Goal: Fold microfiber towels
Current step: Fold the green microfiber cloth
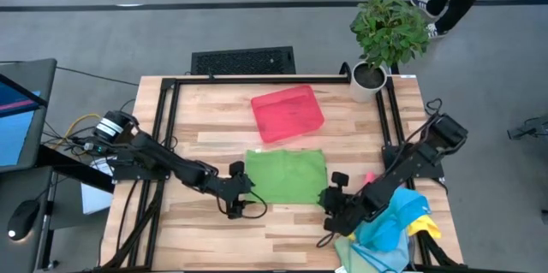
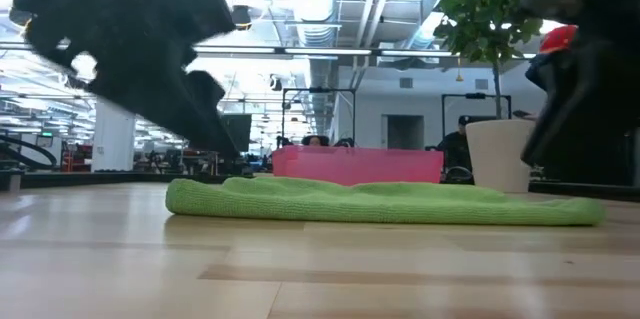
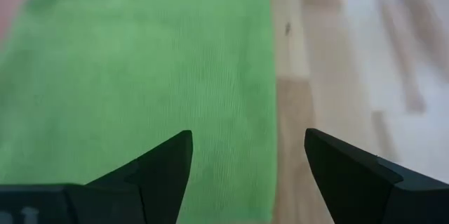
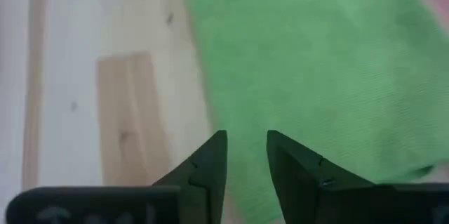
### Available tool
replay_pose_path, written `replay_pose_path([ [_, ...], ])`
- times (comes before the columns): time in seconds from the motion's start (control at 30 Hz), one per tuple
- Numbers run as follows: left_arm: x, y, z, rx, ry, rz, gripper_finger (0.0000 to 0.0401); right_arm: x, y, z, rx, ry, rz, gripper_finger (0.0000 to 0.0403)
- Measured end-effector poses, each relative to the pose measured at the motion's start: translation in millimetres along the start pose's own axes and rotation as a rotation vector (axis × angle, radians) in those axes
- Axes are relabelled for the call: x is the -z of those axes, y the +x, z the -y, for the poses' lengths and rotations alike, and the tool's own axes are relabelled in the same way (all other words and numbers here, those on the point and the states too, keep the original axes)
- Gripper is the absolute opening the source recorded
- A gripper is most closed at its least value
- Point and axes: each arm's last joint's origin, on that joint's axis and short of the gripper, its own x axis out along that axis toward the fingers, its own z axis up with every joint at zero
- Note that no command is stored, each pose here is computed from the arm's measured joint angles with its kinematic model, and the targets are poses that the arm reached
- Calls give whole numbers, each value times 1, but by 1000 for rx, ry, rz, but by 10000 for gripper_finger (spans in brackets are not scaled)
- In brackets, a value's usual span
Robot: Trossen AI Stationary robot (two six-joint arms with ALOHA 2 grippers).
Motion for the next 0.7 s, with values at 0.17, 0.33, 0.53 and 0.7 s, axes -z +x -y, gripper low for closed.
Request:
replay_pose_path([
  [0.17, -1, 5, 2, 10, 2, 33, 270, 10, 10, -5, 23, -4, -32, 194],
  [0.33, -2, 5, 2, 3, 6, 39, 270, 12, 12, 1, 78, 16, -65, 237],
  [0.53, -2, 5, 2, -5, 10, 39, 270, 23, 13, 0, 38, 13, -70, 221],
  [0.7, -1, 5, 2, -12, 18, 36, 270, 33, 15, 3, 42, 35, -64, 216],
])
